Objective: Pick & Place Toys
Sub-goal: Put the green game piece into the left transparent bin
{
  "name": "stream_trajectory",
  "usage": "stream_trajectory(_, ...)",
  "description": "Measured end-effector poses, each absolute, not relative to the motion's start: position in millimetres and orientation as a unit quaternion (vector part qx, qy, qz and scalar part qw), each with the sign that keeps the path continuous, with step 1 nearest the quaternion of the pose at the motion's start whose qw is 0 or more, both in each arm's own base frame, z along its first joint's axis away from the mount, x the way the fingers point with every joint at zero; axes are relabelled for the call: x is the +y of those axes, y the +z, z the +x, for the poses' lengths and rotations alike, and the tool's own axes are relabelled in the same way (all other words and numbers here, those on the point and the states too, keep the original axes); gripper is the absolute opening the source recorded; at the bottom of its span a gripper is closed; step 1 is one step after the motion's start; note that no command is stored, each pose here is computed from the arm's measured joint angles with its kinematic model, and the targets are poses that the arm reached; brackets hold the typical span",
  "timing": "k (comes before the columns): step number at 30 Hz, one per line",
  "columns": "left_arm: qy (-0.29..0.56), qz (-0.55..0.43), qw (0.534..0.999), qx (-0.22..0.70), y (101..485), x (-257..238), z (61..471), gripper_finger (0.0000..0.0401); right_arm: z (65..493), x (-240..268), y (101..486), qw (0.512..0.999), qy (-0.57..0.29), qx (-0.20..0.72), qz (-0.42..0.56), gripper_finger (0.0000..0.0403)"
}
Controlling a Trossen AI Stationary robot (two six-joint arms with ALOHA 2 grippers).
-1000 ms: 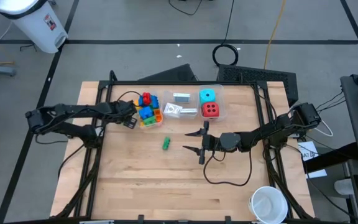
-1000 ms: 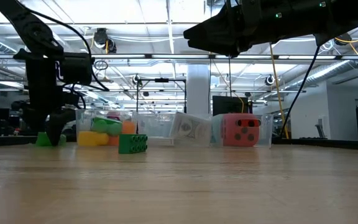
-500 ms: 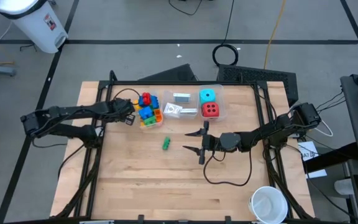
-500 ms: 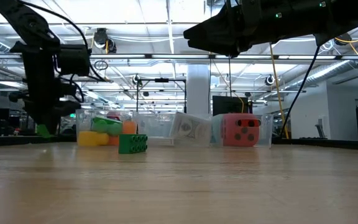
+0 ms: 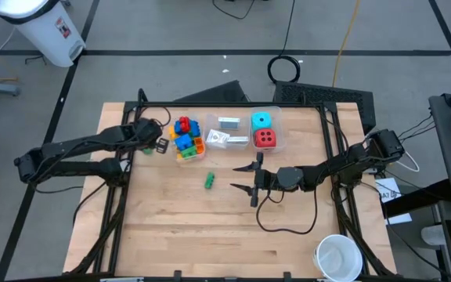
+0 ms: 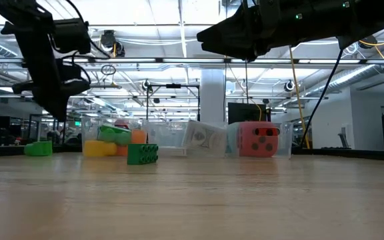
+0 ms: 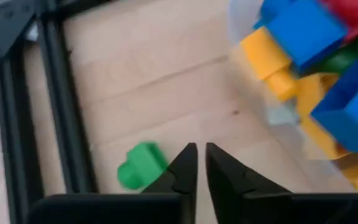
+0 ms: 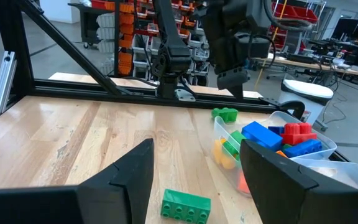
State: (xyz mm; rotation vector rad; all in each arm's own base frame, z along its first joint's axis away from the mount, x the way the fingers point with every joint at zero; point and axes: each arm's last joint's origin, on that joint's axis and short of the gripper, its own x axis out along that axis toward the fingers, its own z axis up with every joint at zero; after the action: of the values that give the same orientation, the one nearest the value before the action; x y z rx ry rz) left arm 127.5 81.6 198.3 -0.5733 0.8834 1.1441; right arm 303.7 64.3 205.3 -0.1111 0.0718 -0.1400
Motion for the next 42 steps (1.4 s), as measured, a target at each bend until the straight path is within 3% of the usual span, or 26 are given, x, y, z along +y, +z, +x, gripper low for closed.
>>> stream_trajectory(5,0.542,-0.314,0.662,0.412,191.4,80.5,122.0,0.0106,303.7,64.3,205.3,0.995,-0.07,0.036,-0.056,0.0208)
stream_trajectory(14,0.606,-0.314,0.591,0.431,173.4,86.4,127.6,0.0285,303.7,64.4,205.7,0.996,-0.07,0.033,-0.042,0.0208)
stream_trajectory(18,0.621,-0.313,0.563,0.447,163.5,94.9,129.3,0.0321,303.7,64.4,205.8,0.996,-0.07,0.033,-0.042,0.0208)
stream_trajectory(24,0.617,-0.335,0.525,0.481,147.1,107.1,131.0,0.0298,303.8,64.4,205.9,0.996,-0.07,0.032,-0.042,0.0208)
stream_trajectory(34,0.586,-0.339,0.525,0.516,128.7,121.1,137.9,0.0172,303.5,65.5,205.9,0.996,-0.068,0.032,-0.042,0.0208)
stream_trajectory(42,0.596,-0.305,0.541,0.509,135.6,121.7,133.9,0.0171,303.3,66.5,206.0,0.996,-0.066,0.032,-0.053,0.0208)
